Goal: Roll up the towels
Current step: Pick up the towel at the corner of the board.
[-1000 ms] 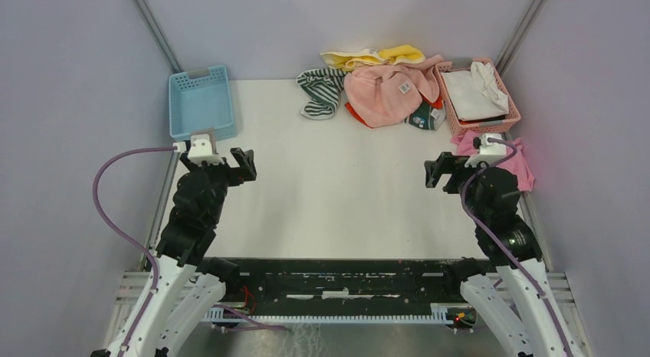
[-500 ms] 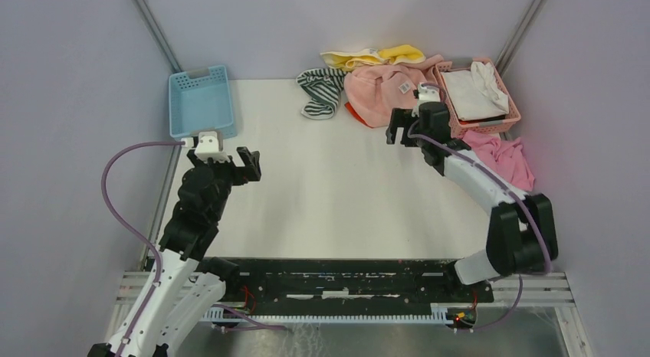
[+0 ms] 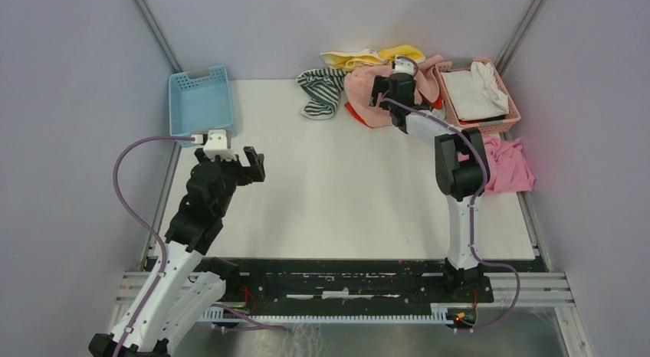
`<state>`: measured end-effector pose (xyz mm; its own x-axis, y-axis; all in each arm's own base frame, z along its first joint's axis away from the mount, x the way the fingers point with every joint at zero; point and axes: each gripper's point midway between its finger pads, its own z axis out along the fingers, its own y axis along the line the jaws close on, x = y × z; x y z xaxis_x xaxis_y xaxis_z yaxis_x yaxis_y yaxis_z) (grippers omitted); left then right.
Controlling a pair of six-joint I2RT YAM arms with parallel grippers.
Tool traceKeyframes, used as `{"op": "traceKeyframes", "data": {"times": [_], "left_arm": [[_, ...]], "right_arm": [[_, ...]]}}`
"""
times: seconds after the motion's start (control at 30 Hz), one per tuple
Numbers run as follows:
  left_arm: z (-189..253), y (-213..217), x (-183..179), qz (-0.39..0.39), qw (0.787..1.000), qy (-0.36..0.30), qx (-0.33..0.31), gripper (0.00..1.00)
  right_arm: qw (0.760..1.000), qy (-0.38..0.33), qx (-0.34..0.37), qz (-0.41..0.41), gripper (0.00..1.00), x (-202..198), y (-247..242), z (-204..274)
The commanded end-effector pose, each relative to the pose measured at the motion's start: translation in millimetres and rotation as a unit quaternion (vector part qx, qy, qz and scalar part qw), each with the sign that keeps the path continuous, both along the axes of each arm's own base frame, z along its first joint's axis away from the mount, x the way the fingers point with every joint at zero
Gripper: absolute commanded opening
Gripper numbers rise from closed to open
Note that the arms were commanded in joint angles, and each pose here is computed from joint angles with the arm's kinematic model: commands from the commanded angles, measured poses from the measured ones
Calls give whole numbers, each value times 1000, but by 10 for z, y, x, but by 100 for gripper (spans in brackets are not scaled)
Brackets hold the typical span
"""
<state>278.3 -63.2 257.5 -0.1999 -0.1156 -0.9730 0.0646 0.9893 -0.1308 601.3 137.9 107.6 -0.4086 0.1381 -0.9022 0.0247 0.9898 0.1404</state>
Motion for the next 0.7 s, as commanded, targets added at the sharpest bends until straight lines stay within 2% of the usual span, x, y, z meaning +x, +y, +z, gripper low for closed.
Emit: {"op": "traceKeyframes", "data": {"times": [0.0,0.1,0.27,0.43,0.5,0.67], "left_arm": [[40,-12,50,-6,1000,-13,15,99],[23,-22,61,-8,1000,-10,16,99],[48,-46,55,-15,1000,-13,14,99],[97,-57,24,-20,1000,-21,9,99],[117,-48,10,-19,999,-26,8,99],[185,-3,-28,-10,999,-35,4,99]], "right_arm": [[997,-58,-3,-54,89,432,-141,244],[998,-44,-12,-54,76,532,-188,116],[998,-34,-35,-37,45,532,-230,105],[998,-27,-57,-10,2,466,-231,237],[998,-36,-54,10,1,386,-183,469],[993,-79,-30,83,1,-119,67,1478]]}}
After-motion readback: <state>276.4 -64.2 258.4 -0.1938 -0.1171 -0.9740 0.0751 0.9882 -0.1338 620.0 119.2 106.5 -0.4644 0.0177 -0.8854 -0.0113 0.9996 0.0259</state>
